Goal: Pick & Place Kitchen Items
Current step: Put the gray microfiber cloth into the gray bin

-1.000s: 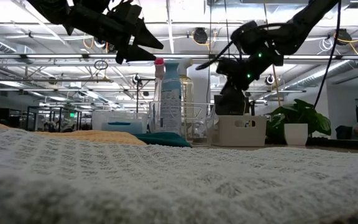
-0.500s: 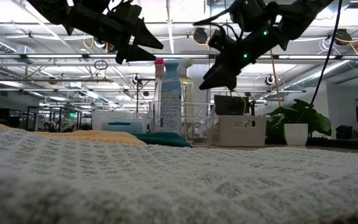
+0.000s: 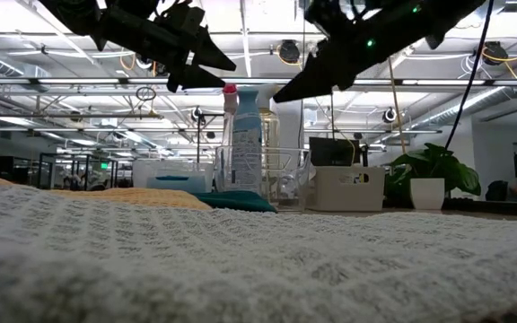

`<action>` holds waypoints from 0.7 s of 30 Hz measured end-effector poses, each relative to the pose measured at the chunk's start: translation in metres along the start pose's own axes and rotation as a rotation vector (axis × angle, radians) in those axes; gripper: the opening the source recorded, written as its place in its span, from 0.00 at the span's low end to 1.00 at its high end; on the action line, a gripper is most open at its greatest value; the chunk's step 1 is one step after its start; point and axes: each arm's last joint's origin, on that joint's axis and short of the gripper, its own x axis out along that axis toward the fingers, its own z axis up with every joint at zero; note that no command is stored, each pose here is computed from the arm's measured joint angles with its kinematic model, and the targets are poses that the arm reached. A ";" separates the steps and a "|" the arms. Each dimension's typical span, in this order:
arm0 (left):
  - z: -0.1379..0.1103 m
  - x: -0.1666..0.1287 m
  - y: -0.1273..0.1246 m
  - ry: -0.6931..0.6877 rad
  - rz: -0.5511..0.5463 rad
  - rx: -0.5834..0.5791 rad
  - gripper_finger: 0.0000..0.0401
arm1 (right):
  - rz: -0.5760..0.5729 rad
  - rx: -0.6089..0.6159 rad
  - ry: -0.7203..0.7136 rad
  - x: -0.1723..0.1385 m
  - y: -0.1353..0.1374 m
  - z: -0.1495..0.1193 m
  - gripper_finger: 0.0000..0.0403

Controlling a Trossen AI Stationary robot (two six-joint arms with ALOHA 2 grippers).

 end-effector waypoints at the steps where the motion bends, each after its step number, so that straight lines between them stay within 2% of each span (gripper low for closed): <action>1: 0.000 0.000 0.000 0.000 0.000 0.000 0.72 | 0.019 0.017 -0.005 -0.002 0.006 0.001 0.55; 12: 0.000 0.000 0.000 0.000 0.000 0.000 0.72 | 0.240 0.159 -0.026 -0.035 0.071 0.012 0.54; 18: 0.000 0.000 0.000 0.000 0.000 0.000 0.72 | 0.340 0.237 -0.034 -0.054 0.098 0.015 0.53; 21: 0.000 0.000 0.000 0.000 0.000 0.000 0.72 | 0.384 0.319 -0.025 -0.063 0.109 0.016 0.54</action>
